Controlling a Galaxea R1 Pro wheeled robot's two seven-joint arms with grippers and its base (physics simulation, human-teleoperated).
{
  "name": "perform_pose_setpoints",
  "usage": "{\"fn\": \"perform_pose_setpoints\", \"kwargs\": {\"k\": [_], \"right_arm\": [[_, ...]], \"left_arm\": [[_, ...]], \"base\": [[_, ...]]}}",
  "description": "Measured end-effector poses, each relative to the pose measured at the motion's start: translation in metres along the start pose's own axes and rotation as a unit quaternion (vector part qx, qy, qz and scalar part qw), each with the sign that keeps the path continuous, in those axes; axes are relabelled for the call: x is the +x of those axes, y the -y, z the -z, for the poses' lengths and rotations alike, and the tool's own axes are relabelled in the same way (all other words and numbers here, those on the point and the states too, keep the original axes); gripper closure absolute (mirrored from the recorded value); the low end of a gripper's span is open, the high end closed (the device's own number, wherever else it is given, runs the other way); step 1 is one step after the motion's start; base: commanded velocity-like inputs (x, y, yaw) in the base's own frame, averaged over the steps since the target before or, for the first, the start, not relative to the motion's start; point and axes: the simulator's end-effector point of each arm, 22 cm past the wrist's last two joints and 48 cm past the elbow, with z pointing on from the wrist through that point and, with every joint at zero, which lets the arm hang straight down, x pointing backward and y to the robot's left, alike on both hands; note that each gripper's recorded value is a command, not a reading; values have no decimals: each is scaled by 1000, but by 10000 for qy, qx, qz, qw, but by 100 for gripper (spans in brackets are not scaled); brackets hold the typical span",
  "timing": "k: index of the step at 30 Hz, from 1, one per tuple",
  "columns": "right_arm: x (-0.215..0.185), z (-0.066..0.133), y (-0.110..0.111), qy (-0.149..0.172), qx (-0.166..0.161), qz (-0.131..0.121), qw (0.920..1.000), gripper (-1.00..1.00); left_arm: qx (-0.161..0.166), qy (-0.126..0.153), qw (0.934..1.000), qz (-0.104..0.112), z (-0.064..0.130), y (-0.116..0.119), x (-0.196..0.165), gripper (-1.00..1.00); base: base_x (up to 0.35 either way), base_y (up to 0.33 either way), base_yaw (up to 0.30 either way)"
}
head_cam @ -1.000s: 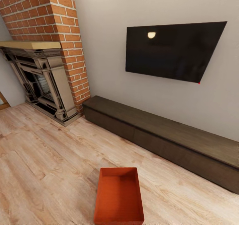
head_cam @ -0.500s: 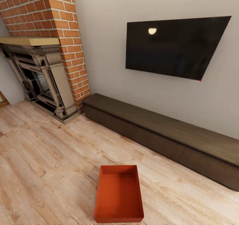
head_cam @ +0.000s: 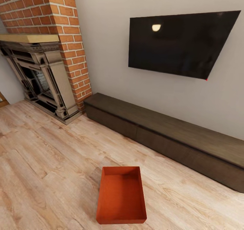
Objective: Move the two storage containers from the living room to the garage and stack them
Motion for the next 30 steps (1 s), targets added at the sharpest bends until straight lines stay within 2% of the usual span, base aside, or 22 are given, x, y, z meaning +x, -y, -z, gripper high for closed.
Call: {"fn": "perform_pose_setpoints", "kwargs": {"k": [30], "right_arm": [[22,-2,-1,-298,-14,-35,9995,-100]], "left_arm": [[-58,-234,9997,-25,-4,-4,19,-100]], "base": [[0,0,0]]}}
